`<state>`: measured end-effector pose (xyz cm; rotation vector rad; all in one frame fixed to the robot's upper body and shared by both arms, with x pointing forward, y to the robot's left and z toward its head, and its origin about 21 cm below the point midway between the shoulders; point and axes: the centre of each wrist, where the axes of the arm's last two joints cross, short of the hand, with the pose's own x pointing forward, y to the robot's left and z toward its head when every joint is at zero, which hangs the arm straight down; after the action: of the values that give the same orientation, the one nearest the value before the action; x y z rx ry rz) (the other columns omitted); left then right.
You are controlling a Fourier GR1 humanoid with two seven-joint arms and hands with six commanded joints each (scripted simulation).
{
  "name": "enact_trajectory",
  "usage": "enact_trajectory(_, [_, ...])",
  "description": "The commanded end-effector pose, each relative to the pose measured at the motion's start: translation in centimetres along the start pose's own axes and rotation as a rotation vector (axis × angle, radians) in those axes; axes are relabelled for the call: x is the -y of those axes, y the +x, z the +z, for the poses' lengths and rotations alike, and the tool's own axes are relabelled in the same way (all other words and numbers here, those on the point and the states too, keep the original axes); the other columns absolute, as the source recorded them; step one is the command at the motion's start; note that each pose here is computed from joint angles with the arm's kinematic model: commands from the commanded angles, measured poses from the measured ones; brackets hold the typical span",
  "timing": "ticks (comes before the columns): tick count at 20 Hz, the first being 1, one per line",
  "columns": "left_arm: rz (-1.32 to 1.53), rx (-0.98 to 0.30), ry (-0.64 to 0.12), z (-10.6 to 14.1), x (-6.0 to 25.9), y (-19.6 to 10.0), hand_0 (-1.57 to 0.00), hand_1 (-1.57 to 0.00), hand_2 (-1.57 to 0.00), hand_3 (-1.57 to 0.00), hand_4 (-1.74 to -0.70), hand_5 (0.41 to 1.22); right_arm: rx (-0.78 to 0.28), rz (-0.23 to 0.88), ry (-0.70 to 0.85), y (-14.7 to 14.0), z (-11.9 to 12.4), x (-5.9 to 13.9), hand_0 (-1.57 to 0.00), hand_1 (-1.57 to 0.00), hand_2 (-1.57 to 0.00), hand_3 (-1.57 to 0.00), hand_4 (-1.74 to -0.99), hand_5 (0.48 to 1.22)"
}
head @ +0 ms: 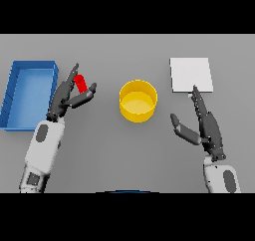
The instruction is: Pick up the red beaker and tilt it to pour out 1 green nut into yellow bowl. Pick up the yellow bowl and place it on the metallic measuring scale.
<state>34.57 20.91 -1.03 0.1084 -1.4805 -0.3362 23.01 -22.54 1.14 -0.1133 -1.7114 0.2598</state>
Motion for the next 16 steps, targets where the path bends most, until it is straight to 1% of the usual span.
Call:
enact_trajectory(1, [0.0,0.011,-0.003,-0.2,-0.1,-0.1,0.0,0.0,0.0,0.0,-1.2,0.669,-0.007,0.011,-0.013,0.1,-0.2,0.6,0.0,0.0,0.0,0.0,-1.234,0.635])
enact_trajectory(3, [-0.001,0.005,0.01,-0.9,0.3,-0.1,0.0,0.0,0.0,0.0,-1.21,0.673,-0.008,0.012,-0.009,0.0,-0.1,0.7,0.0,0.0,0.0,0.0,-1.24,0.639])
enact_trajectory(4, [-0.001,0.006,0.016,-1.4,0.1,0.0,0.0,0.0,0.0,0.0,-1.22,0.678,-0.012,0.017,-0.012,-0.2,-0.1,0.9,0.0,0.0,0.0,0.0,-1.241,0.641])
enact_trajectory(5, [0.012,0.02,0.013,-1.6,0.2,-0.1,0.0,0.0,0.0,0.0,-1.23,0.687,-0.01,0.01,-0.014,0.1,-0.1,0.6,0.0,0.0,0.0,0.0,-1.242,0.642])
enact_trajectory(6, [0.035,0.032,0.018,-1.8,0.2,-0.3,0.0,0.0,0.0,0.0,-1.25,0.695,-0.013,0.001,-0.016,-0.1,0.3,0.5,0.0,0.0,0.0,0.0,-1.245,0.642])
enact_trajectory(8, [0.088,0.063,0.022,-2.2,0.8,-0.5,0.0,0.0,0.0,0.0,-1.29,0.708,-0.011,0.003,-0.02,0.1,-0.3,0.8,0.0,0.0,0.0,0.0,-1.246,0.645])
enact_trajectory(9, [0.109,0.058,0.024,-2.3,1.2,-1.0,0.0,0.0,-0.01,0.0,-1.3,0.719,0.003,0.002,-0.021,0.4,-0.2,0.8,0.0,0.0,0.0,0.0,-1.246,0.646])
enact_trajectory(10, [0.121,0.051,0.028,-2.5,1.3,-1.2,0.0,-0.01,-0.05,-0.04,-1.33,0.738,0.001,0.003,-0.022,0.4,-0.2,0.9,0.0,0.0,0.0,0.0,-1.244,0.644])
enact_trajectory(11, [0.134,0.057,0.041,-2.7,1.4,-1.4,-0.08,-0.09,-0.16,-0.13,-1.36,0.761,-0.012,0.008,-0.021,0.3,-0.3,0.9,0.0,0.0,0.0,0.0,-1.242,0.645])
enact_trajectory(12, [0.142,0.066,0.041,-2.8,2.2,-1.6,-0.21,-0.23,-0.29,-0.25,-1.4,0.787,-0.012,0.005,-0.019,0.1,-0.1,0.8,0.0,0.0,0.0,0.0,-1.24,0.645])
enact_trajectory(13, [0.142,0.067,0.065,-2.9,2.6,-1.6,-0.38,-0.41,-0.46,-0.52,-1.41,0.874,-0.012,0.006,-0.021,0.1,0.0,0.8,0.0,0.0,0.0,0.0,-1.236,0.647])
enact_trajectory(14, [0.121,0.049,0.094,-3.2,2.5,-1.5,-0.55,-0.59,-0.66,-0.73,-1.47,0.943,-0.014,0.002,-0.022,0.2,-0.1,0.6,0.0,0.0,0.0,0.0,-1.237,0.648])
enact_trajectory(15, [0.083,0.034,0.106,-3.2,2.6,-1.6,-0.76,-0.78,-0.84,-0.88,-1.52,0.999,-0.015,-0.001,-0.022,0.1,0.0,0.5,0.0,0.0,0.0,0.0,-1.239,0.648])
enact_trajectory(16, [0.044,0.039,0.104,-3.3,2.7,-1.2,-0.92,-0.94,-0.99,-0.98,-1.56,1.043,-0.01,0.002,-0.019,0.1,0.3,0.6,0.0,0.0,0.0,0.0,-1.239,0.648])
